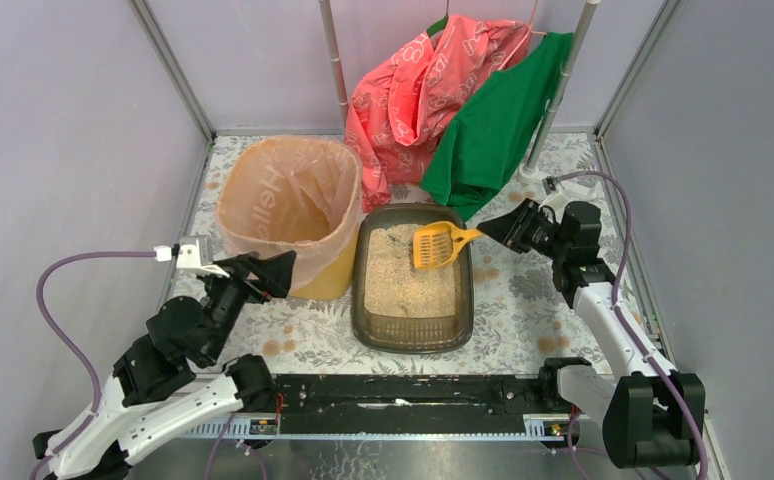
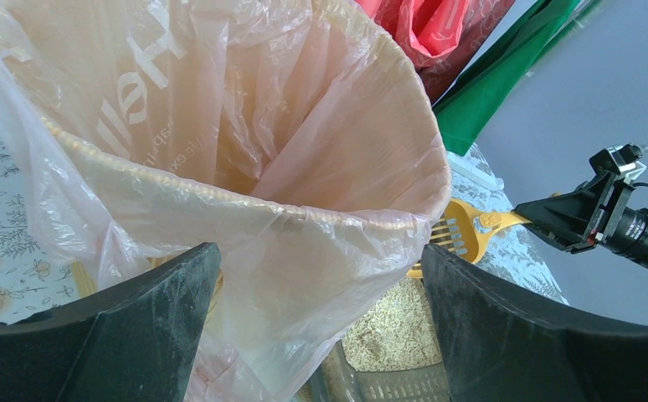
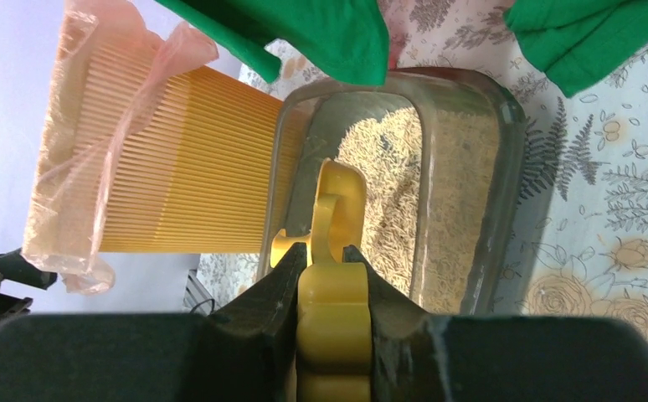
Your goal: Clean the litter box
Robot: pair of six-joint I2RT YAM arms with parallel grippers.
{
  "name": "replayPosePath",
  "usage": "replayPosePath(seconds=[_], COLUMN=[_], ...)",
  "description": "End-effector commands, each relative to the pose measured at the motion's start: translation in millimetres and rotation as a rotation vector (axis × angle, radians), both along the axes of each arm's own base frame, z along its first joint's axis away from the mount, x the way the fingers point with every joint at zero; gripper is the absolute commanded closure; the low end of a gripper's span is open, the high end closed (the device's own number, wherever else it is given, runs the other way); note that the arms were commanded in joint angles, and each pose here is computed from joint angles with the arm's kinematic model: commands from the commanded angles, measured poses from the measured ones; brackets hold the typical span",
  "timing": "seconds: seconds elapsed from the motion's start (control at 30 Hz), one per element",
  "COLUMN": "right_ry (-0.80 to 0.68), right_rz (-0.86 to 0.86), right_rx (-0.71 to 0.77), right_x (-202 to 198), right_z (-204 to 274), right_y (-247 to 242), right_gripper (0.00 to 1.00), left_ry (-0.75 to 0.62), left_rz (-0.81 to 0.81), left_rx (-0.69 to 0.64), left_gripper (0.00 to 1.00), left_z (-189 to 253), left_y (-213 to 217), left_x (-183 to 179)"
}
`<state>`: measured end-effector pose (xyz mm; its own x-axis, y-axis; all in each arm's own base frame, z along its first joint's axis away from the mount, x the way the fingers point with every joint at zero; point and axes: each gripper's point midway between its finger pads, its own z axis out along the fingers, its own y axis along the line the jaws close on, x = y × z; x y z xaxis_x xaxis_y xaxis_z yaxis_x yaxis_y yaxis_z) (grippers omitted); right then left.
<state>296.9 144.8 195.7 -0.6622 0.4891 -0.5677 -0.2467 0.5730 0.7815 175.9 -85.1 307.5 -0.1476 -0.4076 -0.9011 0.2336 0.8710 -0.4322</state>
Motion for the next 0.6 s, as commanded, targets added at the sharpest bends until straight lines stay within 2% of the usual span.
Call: replayPosePath(seconds=[0.0,0.17,0.3,0.57], right_ry=[-0.133,-0.214,-0.285,-0.399], right_rz=[0.046,0.089,0.109,0.177], right_rx=[0.048,0.129,0.108,0.160], right_x=[5.0,4.7,8.0,24.6], right_z=[59.9,120.0,164.4,241.9], right_y=[8.8,17.8,30.5,66.8], right_gripper=[1.00,1.00,1.00,1.00], left_ry=[-0.058,-0.063,-0.063,-0.060], left_rz=[0.020,0.019,0.020,0.019], left_rx=[-0.063,-0.083,-0.087,-0.088], left_gripper=[0.01,0.01,0.01,0.01], left_z=[21.7,21.7,20.9,17.5], left_y=[10.3,17.0,20.0,24.5], left_x=[-2.9,-7.8,-9.8,-12.9])
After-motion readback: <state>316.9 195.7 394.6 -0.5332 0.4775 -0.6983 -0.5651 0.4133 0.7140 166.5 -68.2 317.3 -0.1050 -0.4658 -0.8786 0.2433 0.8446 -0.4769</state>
